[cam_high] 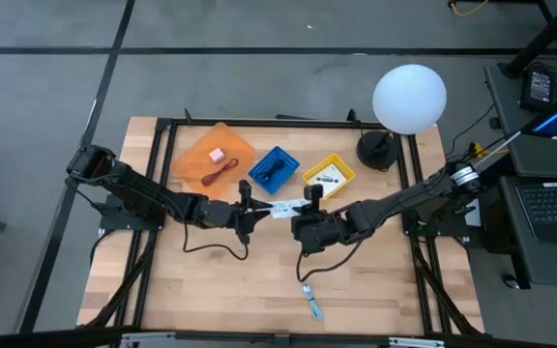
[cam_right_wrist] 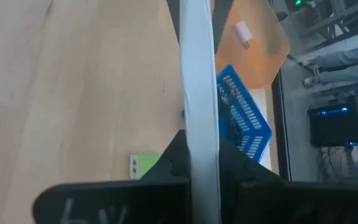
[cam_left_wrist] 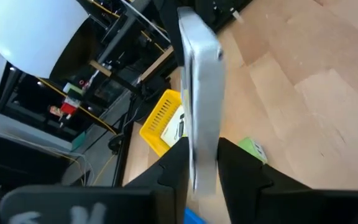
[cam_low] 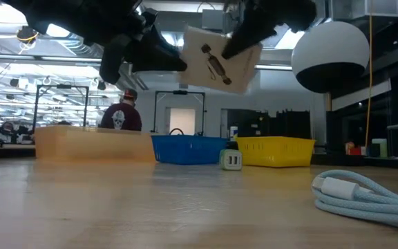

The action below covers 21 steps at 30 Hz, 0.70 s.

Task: Pick and place items into bin
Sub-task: Put the white card reader box into the yellow bin

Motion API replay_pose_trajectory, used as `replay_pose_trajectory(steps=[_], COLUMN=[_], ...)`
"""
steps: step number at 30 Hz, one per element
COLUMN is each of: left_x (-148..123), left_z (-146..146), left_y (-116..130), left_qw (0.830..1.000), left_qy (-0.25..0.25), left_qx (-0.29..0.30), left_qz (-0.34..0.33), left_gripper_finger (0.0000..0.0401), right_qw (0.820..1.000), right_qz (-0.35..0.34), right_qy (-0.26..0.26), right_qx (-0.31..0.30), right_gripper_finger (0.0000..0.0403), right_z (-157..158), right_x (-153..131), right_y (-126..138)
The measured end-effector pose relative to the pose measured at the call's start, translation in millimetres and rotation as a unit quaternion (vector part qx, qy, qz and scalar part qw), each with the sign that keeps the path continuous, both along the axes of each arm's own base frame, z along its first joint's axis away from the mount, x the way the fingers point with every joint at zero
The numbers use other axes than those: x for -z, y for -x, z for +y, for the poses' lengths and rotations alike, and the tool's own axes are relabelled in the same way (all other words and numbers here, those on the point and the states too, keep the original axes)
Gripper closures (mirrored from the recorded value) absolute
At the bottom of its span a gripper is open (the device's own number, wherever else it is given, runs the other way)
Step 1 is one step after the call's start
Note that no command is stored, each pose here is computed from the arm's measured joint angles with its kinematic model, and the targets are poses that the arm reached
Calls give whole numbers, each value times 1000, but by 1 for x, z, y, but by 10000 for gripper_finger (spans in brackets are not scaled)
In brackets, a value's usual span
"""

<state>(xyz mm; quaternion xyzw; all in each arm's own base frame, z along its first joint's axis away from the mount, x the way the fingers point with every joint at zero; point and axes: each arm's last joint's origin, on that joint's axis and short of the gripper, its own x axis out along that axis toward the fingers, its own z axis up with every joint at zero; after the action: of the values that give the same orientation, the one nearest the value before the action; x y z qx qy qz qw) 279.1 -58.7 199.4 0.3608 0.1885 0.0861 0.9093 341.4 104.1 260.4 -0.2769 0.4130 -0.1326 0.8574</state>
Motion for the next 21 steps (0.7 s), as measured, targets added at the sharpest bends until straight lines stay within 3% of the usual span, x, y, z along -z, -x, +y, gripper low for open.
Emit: replay_pose_trajectory(steps=[6, 12, 21], left_x=[-1, -1, -1], left_z=[-3, -12, -21], left_y=[1, 5, 8], left_qw=[1000, 999, 999], left_qy=[-3, -34, -36], left_qx=[-8, -24, -20], left_qz=[-4, -1, -4], left_gripper_finger=[299, 300, 315], right_qw=[1000, 998, 992], right_qz=[5, 16, 81], right_qy=[-1, 25, 79], right_qx=[26, 54, 50], right_gripper_finger=[385, 385, 386], right_z=[-5, -8, -21], right_x=[-10, -19, 2], right_y=[14, 33, 66])
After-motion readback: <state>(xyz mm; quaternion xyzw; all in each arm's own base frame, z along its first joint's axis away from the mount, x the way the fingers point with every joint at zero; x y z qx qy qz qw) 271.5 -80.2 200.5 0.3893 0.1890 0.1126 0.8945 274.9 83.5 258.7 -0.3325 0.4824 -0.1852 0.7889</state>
